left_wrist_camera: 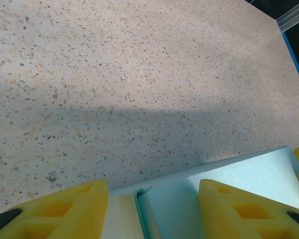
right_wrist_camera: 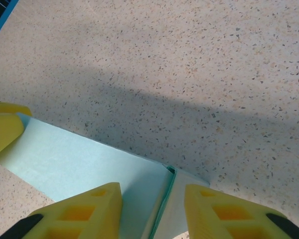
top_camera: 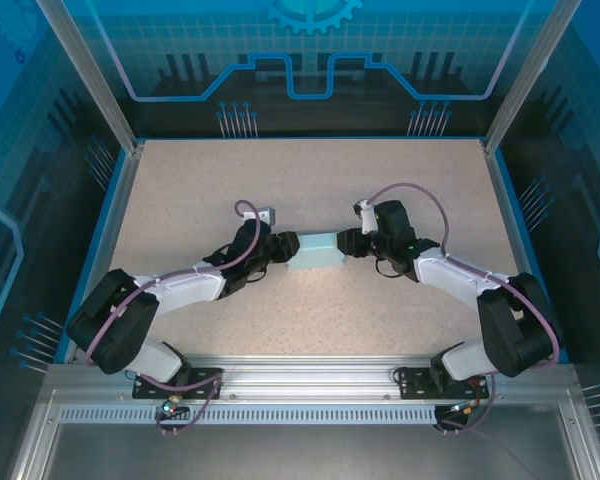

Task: Fold the paper box

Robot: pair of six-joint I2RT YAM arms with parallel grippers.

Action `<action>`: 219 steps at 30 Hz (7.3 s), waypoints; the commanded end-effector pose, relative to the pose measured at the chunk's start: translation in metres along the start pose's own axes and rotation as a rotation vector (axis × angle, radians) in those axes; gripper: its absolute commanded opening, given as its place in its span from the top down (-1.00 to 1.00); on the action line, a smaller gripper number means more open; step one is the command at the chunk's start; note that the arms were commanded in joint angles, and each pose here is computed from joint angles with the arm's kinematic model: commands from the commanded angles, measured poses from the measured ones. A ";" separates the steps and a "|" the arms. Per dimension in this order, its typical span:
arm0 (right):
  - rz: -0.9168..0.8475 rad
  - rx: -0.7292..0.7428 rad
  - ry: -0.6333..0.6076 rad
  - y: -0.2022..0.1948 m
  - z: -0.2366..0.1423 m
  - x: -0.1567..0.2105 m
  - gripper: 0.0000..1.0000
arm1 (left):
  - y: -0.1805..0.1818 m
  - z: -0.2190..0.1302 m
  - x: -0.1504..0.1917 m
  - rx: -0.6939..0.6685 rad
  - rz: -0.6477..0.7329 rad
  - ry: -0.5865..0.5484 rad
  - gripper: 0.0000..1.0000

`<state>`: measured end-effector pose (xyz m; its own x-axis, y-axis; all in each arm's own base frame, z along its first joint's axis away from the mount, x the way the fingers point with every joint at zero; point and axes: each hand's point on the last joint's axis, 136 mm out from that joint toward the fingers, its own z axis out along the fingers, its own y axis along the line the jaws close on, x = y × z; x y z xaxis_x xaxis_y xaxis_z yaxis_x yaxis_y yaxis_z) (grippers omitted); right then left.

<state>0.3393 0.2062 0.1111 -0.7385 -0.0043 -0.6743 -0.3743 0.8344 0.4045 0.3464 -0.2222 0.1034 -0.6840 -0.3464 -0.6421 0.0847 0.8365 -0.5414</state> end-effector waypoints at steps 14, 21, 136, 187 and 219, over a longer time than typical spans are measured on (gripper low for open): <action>0.111 0.124 0.279 -0.033 0.007 0.105 0.27 | 0.080 -0.011 0.085 -0.218 0.036 0.230 -0.17; 0.081 0.127 0.252 -0.025 0.011 0.088 0.28 | 0.040 -0.007 0.046 -0.125 0.062 0.166 -0.32; 0.073 -0.144 0.094 0.017 0.002 -0.009 0.10 | -0.033 0.011 -0.020 0.257 -0.073 0.208 0.13; -0.030 -0.053 0.131 -0.019 0.086 -0.020 0.08 | 0.002 0.082 -0.024 0.177 0.012 0.121 -0.04; -0.237 0.736 -0.272 -0.096 -0.112 -0.084 -1.00 | 0.089 -0.099 -0.126 -0.438 0.332 -0.471 -0.83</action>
<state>0.3787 0.0939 0.1993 -0.5096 -0.1401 -0.8489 -0.0897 0.9899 -0.1095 0.3750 -0.1029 0.1813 -0.3457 -0.1780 -0.9213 0.0129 0.9808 -0.1944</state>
